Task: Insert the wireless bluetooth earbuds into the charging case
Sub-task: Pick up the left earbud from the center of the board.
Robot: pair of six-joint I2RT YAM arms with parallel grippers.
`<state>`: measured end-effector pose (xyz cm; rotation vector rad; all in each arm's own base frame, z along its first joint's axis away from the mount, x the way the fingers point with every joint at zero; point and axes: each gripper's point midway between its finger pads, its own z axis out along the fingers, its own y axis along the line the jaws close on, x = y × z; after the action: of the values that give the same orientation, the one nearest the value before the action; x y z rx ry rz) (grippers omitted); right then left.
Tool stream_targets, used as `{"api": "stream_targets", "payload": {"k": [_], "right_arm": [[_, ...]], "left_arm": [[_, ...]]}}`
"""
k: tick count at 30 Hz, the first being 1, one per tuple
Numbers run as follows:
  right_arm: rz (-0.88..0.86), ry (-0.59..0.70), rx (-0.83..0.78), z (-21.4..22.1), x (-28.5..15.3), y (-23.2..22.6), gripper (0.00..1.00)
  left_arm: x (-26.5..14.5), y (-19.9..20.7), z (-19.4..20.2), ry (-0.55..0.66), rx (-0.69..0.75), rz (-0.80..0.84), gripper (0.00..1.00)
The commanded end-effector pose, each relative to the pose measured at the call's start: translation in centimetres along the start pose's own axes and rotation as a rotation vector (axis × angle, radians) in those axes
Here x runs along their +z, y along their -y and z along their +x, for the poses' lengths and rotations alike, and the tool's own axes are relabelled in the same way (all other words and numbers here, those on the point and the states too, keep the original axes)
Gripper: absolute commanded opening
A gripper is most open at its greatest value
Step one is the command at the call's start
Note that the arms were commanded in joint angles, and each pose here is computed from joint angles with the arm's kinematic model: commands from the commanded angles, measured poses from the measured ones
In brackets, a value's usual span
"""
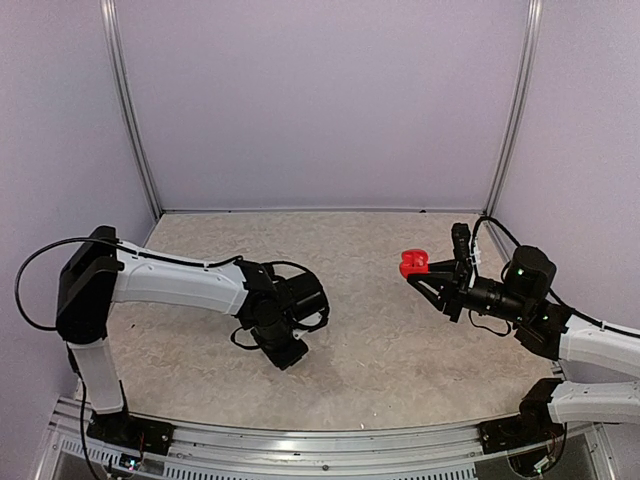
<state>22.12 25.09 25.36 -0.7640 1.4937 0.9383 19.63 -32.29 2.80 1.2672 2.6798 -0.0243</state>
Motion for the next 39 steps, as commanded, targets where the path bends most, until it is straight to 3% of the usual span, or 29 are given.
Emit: {"api": "stream_targets", "payload": {"k": [1, 6, 11, 19, 28, 39], "right_arm": [[0.010, 0.042, -0.033, -1.6, -0.2, 0.2, 0.00], [-0.009, 0.096, -0.076, -2.2, -0.5, -0.3, 0.00], [-0.085, 0.195, -0.154, -3.3, -0.9, -1.7, 0.00], [-0.159, 0.301, -0.278, -3.9, -1.0, -3.4, 0.00], [-0.157, 0.368, -0.430, -3.7, -0.5, -5.2, 0.00], [-0.143, 0.425, -0.480, -5.0, 0.3, -6.5, 0.00]], "left_arm": [[-3.4, -0.2, -3.2, 0.174, -0.036, 0.053, 0.07], [-8.7, -1.0, -7.7, 0.430, -0.087, 0.095, 0.08], [-18.1, -1.1, -11.9, 0.793, -0.126, 0.171, 0.08], [-30.4, 0.5, -14.2, 1.260, -0.123, 0.332, 0.09], [-35.5, 4.0, -14.3, 1.487, -0.077, 0.509, 0.09], [-35.2, 8.8, -15.4, 1.496, -0.001, 0.646, 0.08]]}}
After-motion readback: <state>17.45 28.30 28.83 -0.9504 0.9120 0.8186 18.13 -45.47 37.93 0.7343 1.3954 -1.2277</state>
